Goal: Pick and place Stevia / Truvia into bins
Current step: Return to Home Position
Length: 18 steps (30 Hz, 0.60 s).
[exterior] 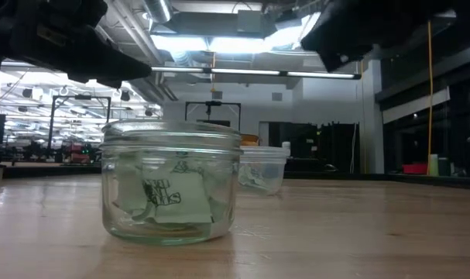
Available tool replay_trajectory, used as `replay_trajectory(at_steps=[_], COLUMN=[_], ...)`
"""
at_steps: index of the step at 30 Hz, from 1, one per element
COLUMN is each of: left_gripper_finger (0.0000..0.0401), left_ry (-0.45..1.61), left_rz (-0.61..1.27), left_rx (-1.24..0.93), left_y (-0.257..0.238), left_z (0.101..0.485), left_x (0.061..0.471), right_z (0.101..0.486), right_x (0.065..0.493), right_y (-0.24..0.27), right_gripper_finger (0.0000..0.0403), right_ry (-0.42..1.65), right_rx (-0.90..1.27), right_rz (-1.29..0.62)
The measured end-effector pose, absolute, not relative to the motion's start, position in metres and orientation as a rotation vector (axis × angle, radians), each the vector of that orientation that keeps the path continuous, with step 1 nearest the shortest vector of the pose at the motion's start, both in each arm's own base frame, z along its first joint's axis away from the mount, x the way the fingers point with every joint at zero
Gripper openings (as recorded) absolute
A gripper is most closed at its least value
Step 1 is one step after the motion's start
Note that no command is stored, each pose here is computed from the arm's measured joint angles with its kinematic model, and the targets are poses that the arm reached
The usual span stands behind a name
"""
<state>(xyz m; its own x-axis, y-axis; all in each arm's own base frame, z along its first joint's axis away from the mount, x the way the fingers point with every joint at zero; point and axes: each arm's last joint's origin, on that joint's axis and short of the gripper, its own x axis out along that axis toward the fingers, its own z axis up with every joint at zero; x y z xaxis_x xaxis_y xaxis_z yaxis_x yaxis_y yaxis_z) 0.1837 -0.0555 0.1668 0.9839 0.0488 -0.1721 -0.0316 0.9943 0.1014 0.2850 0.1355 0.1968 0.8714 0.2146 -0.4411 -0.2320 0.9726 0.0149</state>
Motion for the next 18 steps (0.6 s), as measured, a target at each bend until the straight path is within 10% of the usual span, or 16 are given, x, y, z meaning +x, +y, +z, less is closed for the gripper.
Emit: replay_trajectory(at_steps=[18], left_gripper_finger=[0.0017], left_ry=[0.145], left_rz=[0.131], left_rx=[0.183], left_y=[-0.009], left_z=[0.187], left_x=[0.173], right_z=[0.192], right_x=[0.235], right_y=[0.056], right_gripper_finger=[0.0002], right_ry=[0.322], right_rx=[-0.136], right_rz=[0.044])
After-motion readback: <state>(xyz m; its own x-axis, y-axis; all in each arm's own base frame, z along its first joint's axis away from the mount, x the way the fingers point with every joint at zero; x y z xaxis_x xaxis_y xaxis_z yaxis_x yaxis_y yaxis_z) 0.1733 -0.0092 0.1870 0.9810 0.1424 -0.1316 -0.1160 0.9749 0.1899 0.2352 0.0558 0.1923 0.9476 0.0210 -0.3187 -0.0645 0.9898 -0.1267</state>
